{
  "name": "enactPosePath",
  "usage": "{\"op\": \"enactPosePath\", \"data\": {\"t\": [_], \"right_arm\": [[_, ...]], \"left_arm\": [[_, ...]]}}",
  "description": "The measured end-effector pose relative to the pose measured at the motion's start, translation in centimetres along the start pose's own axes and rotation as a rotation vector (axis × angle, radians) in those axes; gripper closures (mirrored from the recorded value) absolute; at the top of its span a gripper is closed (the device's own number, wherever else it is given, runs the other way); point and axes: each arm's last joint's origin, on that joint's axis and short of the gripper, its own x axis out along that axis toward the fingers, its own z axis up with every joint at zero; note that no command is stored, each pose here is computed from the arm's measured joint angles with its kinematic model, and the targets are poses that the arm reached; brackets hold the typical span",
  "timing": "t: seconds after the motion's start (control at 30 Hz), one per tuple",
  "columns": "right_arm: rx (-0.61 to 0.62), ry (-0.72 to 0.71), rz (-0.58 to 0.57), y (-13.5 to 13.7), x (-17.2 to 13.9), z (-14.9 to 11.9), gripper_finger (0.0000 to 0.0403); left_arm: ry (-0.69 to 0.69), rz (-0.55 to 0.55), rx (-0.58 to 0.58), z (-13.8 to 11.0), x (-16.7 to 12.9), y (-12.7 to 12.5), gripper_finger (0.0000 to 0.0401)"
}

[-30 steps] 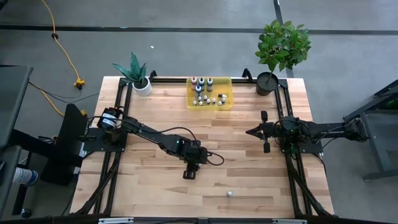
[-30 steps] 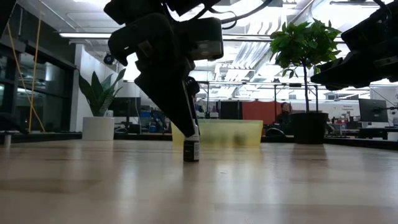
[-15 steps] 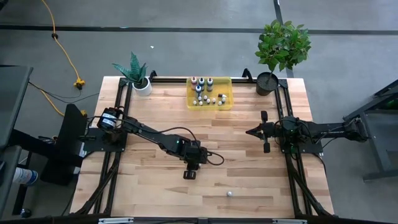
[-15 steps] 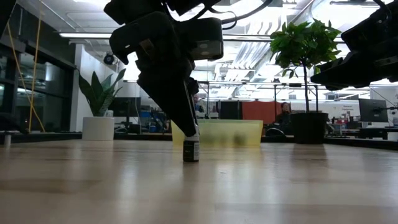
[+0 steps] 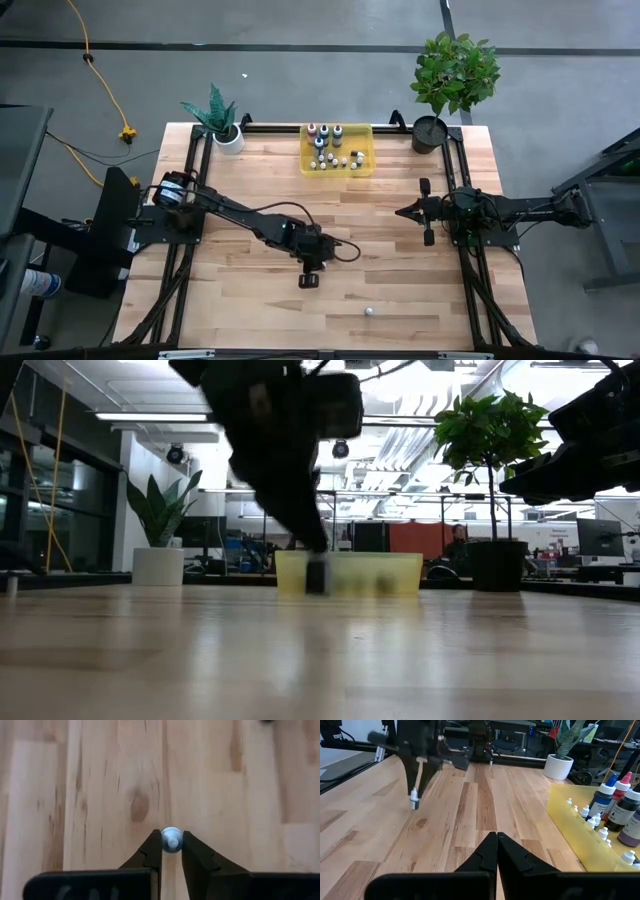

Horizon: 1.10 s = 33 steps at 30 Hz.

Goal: Pick & Place food coloring
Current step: Put the small green food coloring bottle into the yellow bin

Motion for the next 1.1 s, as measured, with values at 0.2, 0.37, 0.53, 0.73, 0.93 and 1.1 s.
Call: {"op": "enactPosePath", "data": {"t": [0.2, 0.37, 0.53, 0.73, 0.93, 1.1], "right_arm": [[0.000, 0.000, 0.000, 0.0, 0.0, 0.0, 0.0402], [0.000, 0.000, 0.000, 0.0, 0.0, 0.0, 0.0402], [0.000, 0.000, 0.000, 0.0, 0.0, 0.0, 0.0402], [0.000, 0.000, 0.000, 0.0, 0.0, 0.0, 0.0402], [0.000, 0.000, 0.000, 0.0, 0.0, 0.0, 0.0402], [0.000, 0.000, 0.000, 0.0, 0.0, 0.0, 0.0402]], "left_arm": [[-0.070, -0.003, -0.100, 1.9, -2.8, 0.0, 0.0362], [-0.132, 0.021, -0.278, 3.9, -6.3, 1.2, 0.0362], [-0.138, 0.092, -0.415, 5.6, -10.4, 3.3, 0.0362], [-0.167, 0.270, -0.449, 7.7, -15.7, 6.4, 0.0362], [-0.256, 0.338, -0.488, 9.0, -18.2, 9.1, 0.0361], [-0.324, 0.420, -0.552, 9.5, -18.4, 12.3, 0.0361]]}}
